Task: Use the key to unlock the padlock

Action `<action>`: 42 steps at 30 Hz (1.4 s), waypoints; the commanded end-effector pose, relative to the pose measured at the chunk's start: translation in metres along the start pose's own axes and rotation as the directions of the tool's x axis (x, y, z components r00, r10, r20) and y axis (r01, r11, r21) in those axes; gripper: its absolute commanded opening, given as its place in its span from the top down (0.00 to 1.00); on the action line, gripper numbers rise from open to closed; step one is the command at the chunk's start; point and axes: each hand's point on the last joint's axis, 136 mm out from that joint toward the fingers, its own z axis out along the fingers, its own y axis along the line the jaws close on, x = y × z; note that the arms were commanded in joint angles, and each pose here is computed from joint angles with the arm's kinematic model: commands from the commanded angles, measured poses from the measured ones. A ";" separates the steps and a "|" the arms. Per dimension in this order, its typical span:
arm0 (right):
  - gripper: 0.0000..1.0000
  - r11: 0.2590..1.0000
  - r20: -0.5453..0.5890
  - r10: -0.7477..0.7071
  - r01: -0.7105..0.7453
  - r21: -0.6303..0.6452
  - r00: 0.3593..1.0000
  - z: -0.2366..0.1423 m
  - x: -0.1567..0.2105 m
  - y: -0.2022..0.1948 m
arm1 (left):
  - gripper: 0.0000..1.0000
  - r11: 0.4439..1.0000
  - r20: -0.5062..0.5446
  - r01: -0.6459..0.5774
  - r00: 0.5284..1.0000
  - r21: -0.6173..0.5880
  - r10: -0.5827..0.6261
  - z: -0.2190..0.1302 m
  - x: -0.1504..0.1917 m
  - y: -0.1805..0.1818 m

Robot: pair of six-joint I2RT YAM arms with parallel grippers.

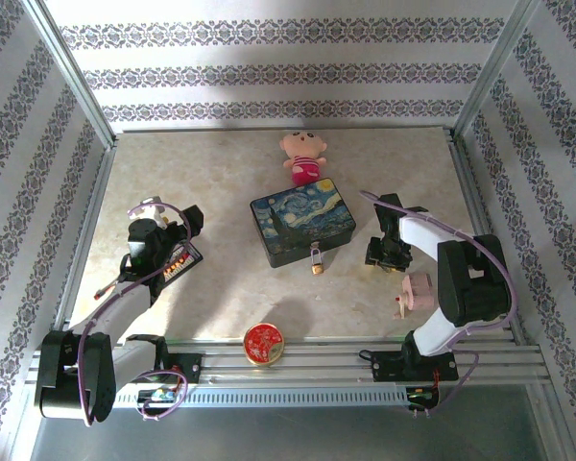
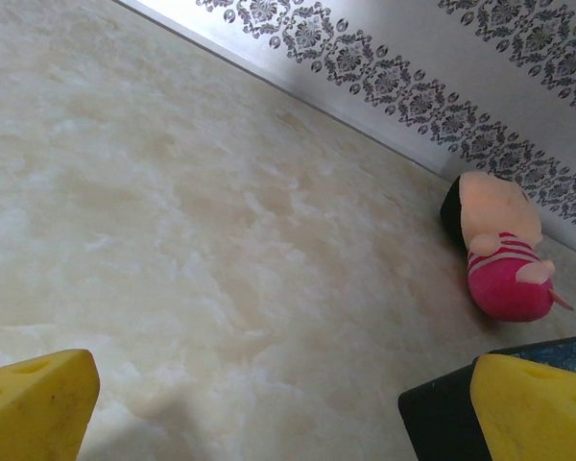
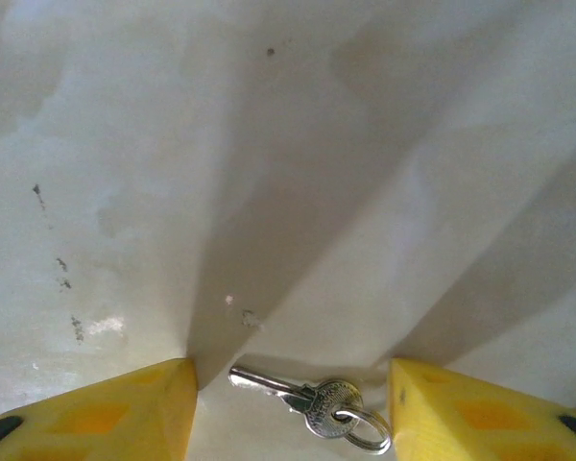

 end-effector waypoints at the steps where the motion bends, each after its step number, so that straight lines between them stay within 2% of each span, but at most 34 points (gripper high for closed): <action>1: 0.48 1.000 -0.067 -0.016 0.016 -0.011 0.998 0.005 0.020 0.006 | 0.01 1.000 0.007 0.008 1.000 0.008 -0.009 -0.001 -0.007 -0.006; 5: 0.52 1.000 -0.062 -0.010 0.009 -0.015 0.998 0.001 0.027 0.009 | 0.01 1.000 0.009 0.010 1.000 0.007 -0.010 -0.001 -0.007 -0.006; 15: 0.54 0.999 -0.014 0.034 -0.034 0.008 0.999 -0.001 0.031 -0.001 | 0.01 0.999 -0.002 0.019 1.000 0.025 -0.019 0.005 -0.007 -0.010; 42: 0.67 0.979 0.170 0.173 -0.189 0.082 0.970 -0.011 0.003 -0.016 | 0.01 0.998 -0.023 0.032 0.999 0.060 -0.031 0.010 -0.006 -0.017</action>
